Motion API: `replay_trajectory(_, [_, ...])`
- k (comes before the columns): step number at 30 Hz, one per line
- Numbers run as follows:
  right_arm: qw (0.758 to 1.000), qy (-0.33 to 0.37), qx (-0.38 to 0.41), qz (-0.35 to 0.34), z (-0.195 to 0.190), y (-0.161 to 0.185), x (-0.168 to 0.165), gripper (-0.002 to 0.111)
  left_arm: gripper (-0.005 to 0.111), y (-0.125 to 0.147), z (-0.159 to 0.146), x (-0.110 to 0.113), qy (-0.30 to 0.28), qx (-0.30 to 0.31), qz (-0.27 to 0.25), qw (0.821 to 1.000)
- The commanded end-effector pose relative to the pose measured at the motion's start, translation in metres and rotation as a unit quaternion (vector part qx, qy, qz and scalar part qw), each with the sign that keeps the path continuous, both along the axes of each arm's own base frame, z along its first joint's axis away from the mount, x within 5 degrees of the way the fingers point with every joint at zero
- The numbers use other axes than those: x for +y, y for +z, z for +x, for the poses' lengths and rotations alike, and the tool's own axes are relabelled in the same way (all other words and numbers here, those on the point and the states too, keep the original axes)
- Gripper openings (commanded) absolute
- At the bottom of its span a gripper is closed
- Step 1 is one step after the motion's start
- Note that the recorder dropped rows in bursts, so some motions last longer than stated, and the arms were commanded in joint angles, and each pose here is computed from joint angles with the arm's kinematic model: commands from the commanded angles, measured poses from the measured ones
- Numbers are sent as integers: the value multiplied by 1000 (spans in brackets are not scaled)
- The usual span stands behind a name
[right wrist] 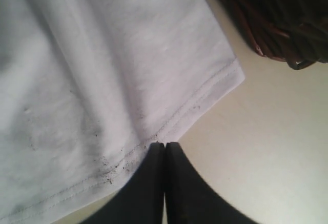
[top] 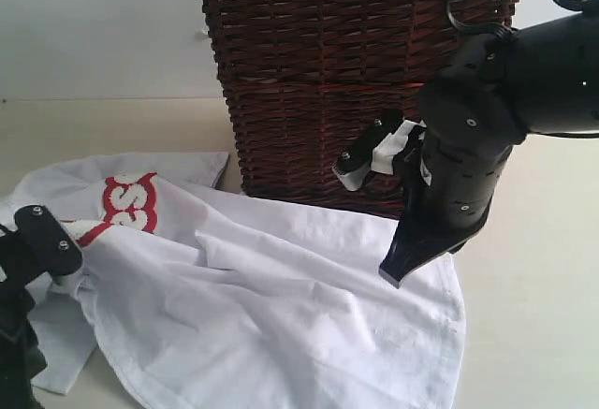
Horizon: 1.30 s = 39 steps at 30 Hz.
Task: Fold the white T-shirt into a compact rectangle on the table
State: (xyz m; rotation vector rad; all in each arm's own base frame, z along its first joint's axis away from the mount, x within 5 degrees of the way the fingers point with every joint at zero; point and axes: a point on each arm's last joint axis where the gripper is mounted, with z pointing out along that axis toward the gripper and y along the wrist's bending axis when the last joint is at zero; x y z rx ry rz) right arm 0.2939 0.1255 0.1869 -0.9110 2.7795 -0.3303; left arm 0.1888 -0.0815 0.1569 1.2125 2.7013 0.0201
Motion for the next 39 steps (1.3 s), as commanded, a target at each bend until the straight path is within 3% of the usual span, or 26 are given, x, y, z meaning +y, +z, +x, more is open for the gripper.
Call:
replay_trajectory(1, [1000,2,-7,4,0,3,-1,0,0,-20,17,-8,-9,-8,1,1000])
replay_trajectory(7, [1000,2,-7,4,0,3,-1,0,0,-48,38,-17,-14,-23,-5,1000])
replay_trajectory(11, [1000,2,-8,5,0,3,-1,0,0,-59,31,-12,-28,47,38,998])
replay_trajectory(14, [1000,0,-5,4,0,3,-1,0,0,-58,8,6,-54,179,134,973])
replay_trajectory(16, [1000,-1,-3,4,-1,3,-1,0,0,-54,-3,13,-49,245,169,953])
replay_trajectory(19, [1000,-2,0,1,-1,3,-2,0,0,-53,-22,15,-65,320,163,931])
replay_trajectory(22, [1000,-3,2,0,-2,3,-2,0,0,-42,-36,23,-72,398,203,892])
replay_trajectory(24, [1000,-3,4,-3,-2,3,-3,0,0,-38,-35,24,-73,385,207,897])
replay_trajectory(26, [1000,-3,4,-3,-2,3,-3,0,0,-23,-28,21,-72,341,190,918])
replay_trajectory(28, [1000,-4,5,-4,-2,3,-3,0,0,-7,-9,12,-70,215,140,964])
replay_trajectory(30, [1000,2,3,-6,-2,5,-3,0,0,3,4,5,-54,92,87,990])
replay_trajectory(32, [1000,6,-9,-2,-1,13,-3,0,0,4,10,1,-51,9,47,998])
replay_trajectory(34, [1000,-1,-26,16,-1,28,-1,0,0,-2,9,0,-54,-22,31,998])
replay_trajectory(39, [994,13,-60,95,-13,64,4,0,0,-27,1,8,-92,17,75,993])
